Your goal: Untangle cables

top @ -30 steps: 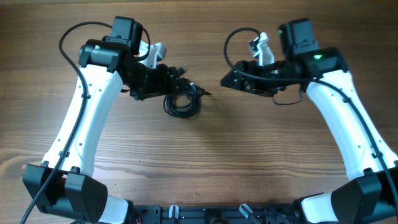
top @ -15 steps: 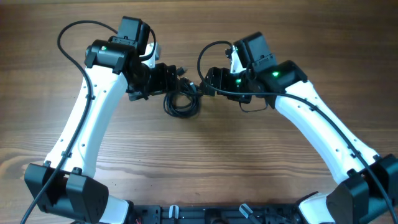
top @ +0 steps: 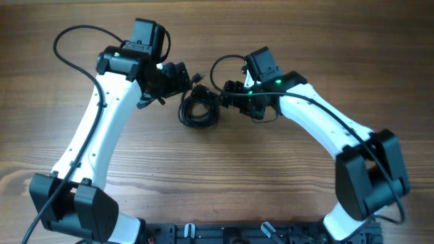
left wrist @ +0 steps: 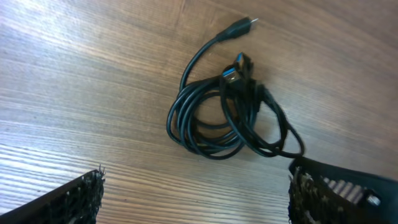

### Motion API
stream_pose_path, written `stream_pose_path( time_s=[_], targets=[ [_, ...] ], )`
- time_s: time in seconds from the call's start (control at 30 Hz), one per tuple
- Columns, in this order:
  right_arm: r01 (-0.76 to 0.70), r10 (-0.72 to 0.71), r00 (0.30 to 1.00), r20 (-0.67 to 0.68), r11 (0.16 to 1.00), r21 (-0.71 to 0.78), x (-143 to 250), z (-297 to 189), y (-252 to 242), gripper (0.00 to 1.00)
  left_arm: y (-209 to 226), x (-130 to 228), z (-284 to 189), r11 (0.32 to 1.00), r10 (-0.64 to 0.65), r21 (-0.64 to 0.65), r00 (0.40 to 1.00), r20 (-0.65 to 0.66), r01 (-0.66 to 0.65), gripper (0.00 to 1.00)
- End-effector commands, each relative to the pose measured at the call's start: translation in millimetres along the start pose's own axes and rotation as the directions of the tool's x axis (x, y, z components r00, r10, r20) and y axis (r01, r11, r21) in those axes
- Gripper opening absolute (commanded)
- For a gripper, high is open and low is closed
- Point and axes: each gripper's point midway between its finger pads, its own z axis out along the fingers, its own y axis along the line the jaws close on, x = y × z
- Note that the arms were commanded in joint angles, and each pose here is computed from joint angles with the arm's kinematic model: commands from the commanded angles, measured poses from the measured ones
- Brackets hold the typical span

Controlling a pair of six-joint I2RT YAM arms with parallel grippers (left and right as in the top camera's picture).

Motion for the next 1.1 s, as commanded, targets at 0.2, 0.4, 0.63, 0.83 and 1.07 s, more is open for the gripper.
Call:
stream_pose_path(
  time_s=[0.2,0.4,0.63,0.83,1.07],
  targets=[
    [-0.111,0.117,0.954,-0.276,0.993,0.035,45,61,-34,0.83,8,28,49,0.999,-0.045,0.014,0.995,-0.094,0.046,1.00],
    [-0.113,0.133,0.936,-0.325,0.990,0.082,61,77,-46,0.83,12,34,59,0.999,-0.046,0.008,0.994,-0.102,0.047,1.00],
    [-0.060,0.071,0.935,-0.347,0.997,0.043,66,76,-39,0.55,15,34,67,0.999,-0.048,-0.007,0.993,-0.107,0.047,0.71],
    [-0.054,0.029,0.936,-0.351,0.997,-0.061,49,48,-19,0.04,24,30,72,0.998,-0.064,-0.035,0.993,-0.104,0.060,0.70],
    [0.003,-0.038,0.954,-0.297,0.993,-0.115,40,23,-1,0.04,26,29,72,0.997,-0.069,-0.042,0.992,-0.103,0.065,0.64]
  ],
)
